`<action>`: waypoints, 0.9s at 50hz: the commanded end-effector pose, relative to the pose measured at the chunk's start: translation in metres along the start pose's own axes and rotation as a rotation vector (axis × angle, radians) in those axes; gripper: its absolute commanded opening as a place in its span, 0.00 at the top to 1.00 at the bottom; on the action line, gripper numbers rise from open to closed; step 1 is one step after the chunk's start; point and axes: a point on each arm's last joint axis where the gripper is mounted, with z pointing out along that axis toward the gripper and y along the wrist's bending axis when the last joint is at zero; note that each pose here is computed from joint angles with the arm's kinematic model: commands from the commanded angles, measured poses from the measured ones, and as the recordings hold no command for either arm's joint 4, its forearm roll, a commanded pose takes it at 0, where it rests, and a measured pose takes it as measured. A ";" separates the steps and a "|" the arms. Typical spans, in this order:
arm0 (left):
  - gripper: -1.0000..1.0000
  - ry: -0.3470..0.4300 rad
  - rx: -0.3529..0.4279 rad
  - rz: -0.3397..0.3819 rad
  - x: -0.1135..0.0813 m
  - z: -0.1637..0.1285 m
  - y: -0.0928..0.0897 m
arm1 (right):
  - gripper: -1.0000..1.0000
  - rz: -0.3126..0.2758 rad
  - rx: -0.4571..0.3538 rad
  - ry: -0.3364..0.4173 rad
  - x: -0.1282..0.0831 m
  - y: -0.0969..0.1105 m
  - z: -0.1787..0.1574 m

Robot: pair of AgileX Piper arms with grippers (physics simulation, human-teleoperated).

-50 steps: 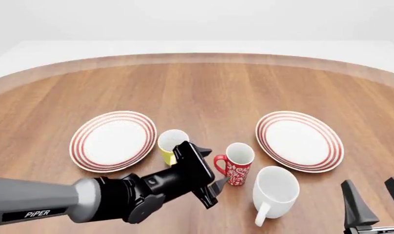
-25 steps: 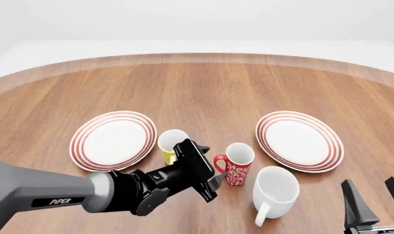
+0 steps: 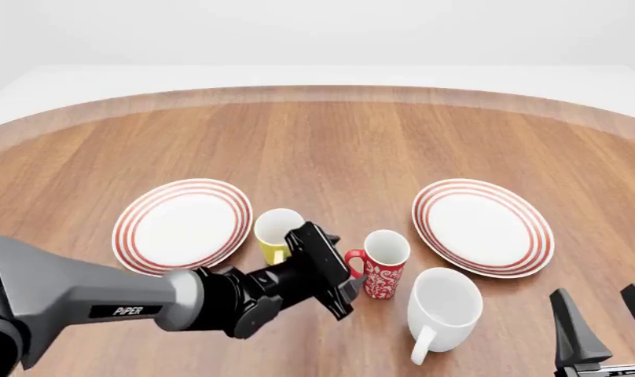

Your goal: Put the red mug on the left plate.

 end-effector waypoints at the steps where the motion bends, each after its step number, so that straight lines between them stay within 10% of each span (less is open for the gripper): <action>1: 0.00 0.008 0.018 0.001 0.003 -0.001 -0.007 | 0.00 -0.002 0.000 -0.002 0.000 0.000 0.000; 45: 0.00 0.043 0.035 -0.035 0.010 0.008 -0.012 | 0.00 -0.007 -0.002 -0.016 -0.003 0.000 0.000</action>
